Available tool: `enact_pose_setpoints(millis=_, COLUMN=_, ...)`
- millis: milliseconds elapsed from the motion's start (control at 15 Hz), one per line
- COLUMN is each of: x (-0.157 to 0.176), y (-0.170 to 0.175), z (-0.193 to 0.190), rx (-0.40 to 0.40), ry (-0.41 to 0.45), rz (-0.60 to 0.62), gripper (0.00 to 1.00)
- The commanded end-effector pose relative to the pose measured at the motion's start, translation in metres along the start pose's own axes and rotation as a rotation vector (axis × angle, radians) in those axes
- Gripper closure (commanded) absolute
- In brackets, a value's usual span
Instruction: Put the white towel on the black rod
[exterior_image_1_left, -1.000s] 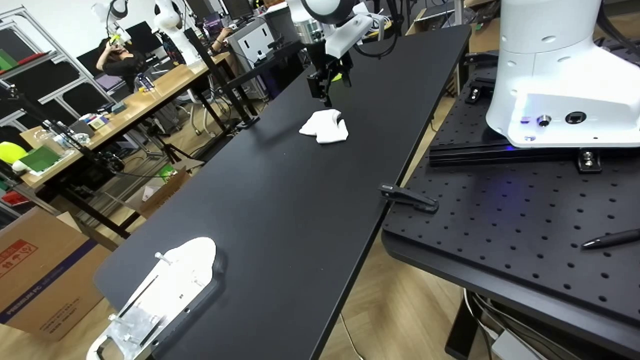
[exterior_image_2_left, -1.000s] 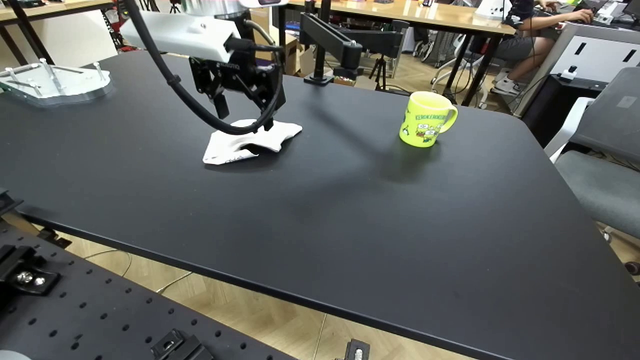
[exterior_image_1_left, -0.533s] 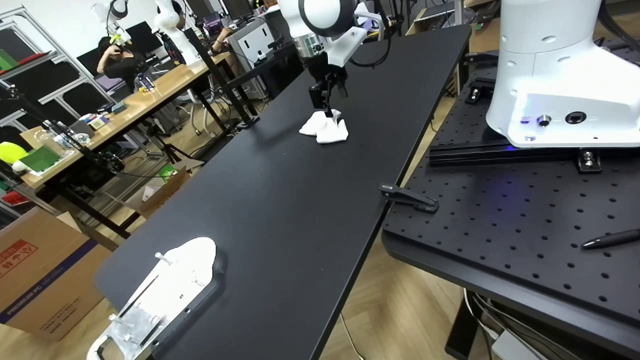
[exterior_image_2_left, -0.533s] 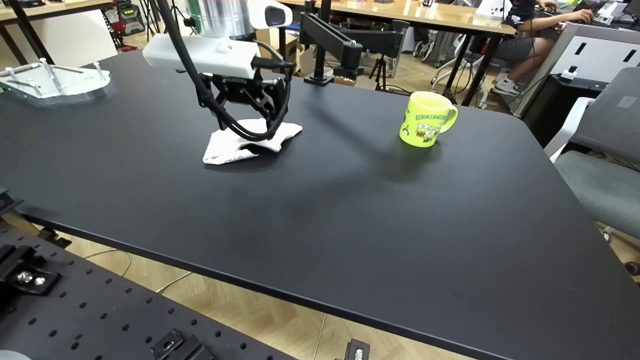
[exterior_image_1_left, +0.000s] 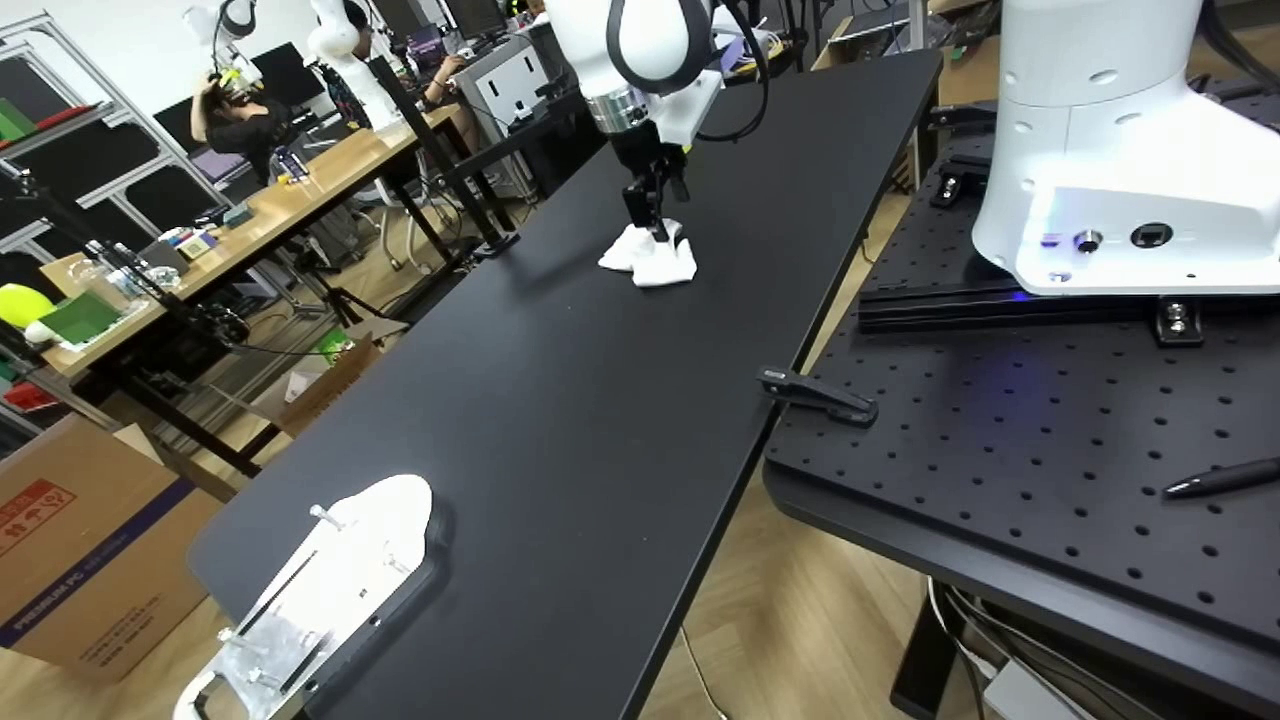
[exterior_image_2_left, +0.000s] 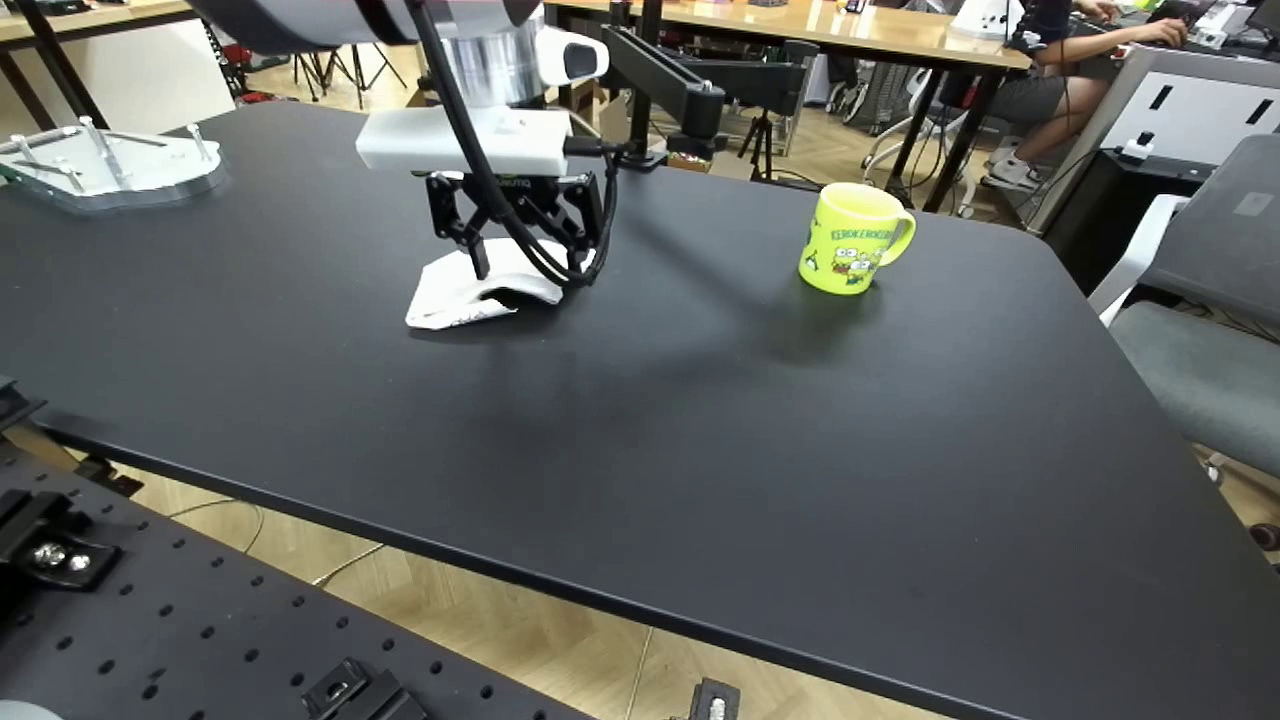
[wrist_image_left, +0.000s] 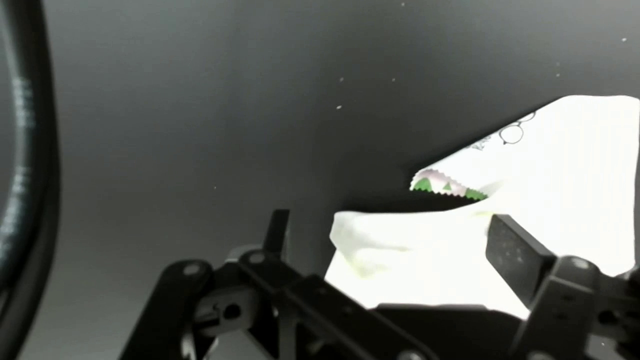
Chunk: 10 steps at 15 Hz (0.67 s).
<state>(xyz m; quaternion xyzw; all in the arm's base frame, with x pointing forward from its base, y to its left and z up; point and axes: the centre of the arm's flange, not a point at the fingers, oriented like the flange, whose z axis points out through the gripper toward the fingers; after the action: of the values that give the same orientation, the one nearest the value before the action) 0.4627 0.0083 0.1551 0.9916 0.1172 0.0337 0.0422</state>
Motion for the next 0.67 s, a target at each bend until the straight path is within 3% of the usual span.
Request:
enact_pose_setpoints(millis=0, x=0.017, y=-0.003, z=0.016, rx=-0.042, ry=0.013, rz=-0.023, gripper=0.00)
enact_pose_setpoints(millis=333, x=0.036, y=-0.013, z=0.019, rx=-0.068, ry=0.062, rz=-0.007, gripper=0.00)
enact_pose_setpoints(millis=400, x=0.038, y=-0.016, z=0.020, rx=-0.063, ry=0.060, rz=-0.010, gripper=0.25)
enact_pose_setpoints(millis=467, x=0.040, y=-0.019, z=0.021, rx=-0.061, ry=0.060, rz=-0.008, gripper=0.26)
enact_pose_setpoints(millis=600, x=0.041, y=-0.023, z=0.024, rx=-0.050, ry=0.051, rz=-0.009, gripper=0.40)
